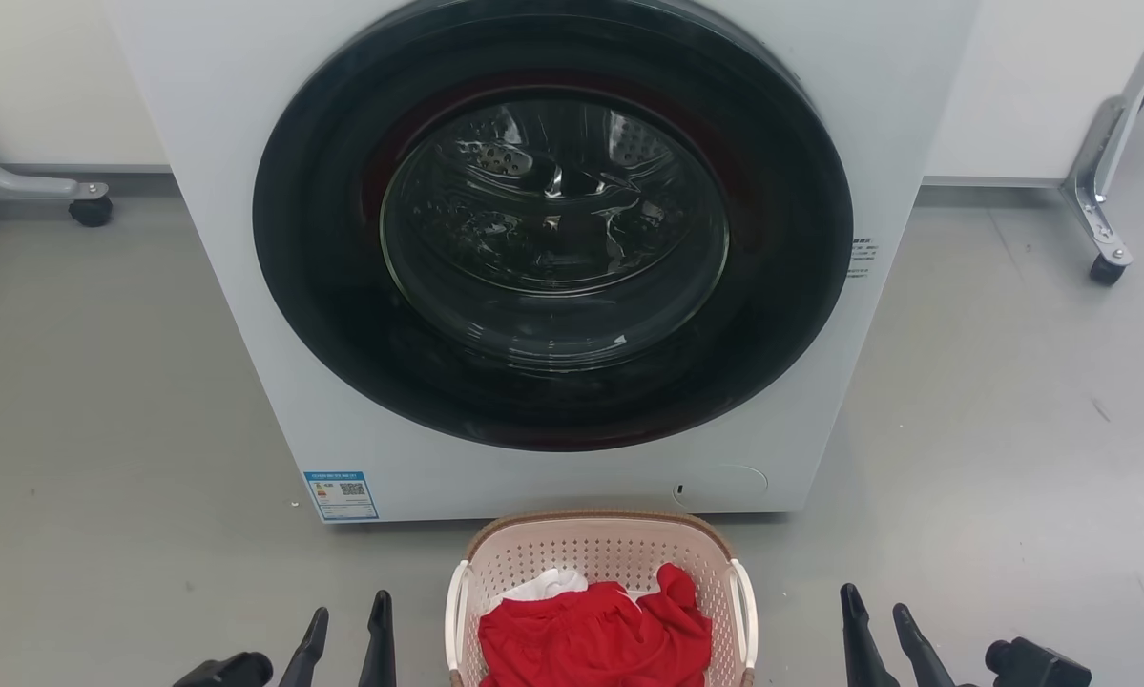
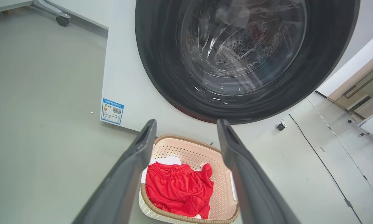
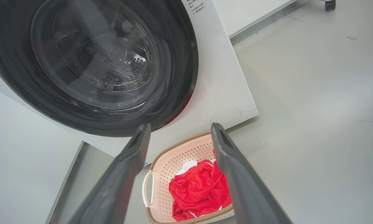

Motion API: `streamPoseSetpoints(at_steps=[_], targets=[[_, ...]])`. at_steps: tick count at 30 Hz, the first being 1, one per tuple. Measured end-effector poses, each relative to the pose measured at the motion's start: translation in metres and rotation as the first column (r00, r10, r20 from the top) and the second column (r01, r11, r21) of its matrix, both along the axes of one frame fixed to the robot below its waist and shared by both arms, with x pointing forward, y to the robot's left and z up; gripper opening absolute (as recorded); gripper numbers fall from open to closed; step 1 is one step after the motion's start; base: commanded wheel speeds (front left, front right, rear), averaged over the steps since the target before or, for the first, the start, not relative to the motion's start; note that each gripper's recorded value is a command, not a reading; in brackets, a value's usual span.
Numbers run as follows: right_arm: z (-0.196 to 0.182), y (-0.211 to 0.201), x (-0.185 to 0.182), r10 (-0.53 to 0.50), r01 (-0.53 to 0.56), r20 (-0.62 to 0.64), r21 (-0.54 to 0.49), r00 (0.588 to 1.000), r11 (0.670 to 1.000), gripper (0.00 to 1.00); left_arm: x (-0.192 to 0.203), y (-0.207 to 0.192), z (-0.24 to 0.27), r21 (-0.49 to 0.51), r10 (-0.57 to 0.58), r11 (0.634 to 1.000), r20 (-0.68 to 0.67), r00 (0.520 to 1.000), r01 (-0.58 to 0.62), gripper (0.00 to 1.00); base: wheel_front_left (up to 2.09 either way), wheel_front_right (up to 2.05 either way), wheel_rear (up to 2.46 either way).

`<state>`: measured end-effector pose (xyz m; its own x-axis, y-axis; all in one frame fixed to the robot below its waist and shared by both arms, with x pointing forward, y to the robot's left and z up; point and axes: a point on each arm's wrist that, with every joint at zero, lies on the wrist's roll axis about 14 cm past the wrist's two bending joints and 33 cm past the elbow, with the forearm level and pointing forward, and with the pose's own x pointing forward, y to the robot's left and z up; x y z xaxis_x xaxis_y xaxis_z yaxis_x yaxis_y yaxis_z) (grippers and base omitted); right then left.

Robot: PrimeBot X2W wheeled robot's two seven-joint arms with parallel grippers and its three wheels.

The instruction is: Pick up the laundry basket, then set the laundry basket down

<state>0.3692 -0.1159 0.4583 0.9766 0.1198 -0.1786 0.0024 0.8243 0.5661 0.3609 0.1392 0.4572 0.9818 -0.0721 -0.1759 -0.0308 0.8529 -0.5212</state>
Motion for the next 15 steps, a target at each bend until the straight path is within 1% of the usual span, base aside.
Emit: streamPoseSetpoints(at_steps=[2, 9, 15], targets=[[0.001, 0.003, -0.001, 0.014, -0.013, 0.014, -0.043, 1.0, 0.999, 1.0, -0.001, -0.002, 0.001, 0.054, -0.012, 0.998, 0.013, 1.0, 0.011, 1.0, 0.0, 0.0, 0.0], [0.002, 0.009, -0.004, 0.046, -0.039, 0.043, -0.153, 0.998, 0.987, 1.0, -0.001, -0.006, 0.005, 0.162, -0.036, 0.986, 0.046, 0.998, 0.028, 1.0, 0.0, 0.0, 0.0], [0.003, 0.014, -0.006, 0.071, -0.054, 0.068, -0.233, 0.995, 0.971, 1.0, -0.002, -0.011, 0.008, 0.255, -0.063, 0.966, 0.073, 0.995, 0.042, 1.0, 0.0, 0.0, 0.0]])
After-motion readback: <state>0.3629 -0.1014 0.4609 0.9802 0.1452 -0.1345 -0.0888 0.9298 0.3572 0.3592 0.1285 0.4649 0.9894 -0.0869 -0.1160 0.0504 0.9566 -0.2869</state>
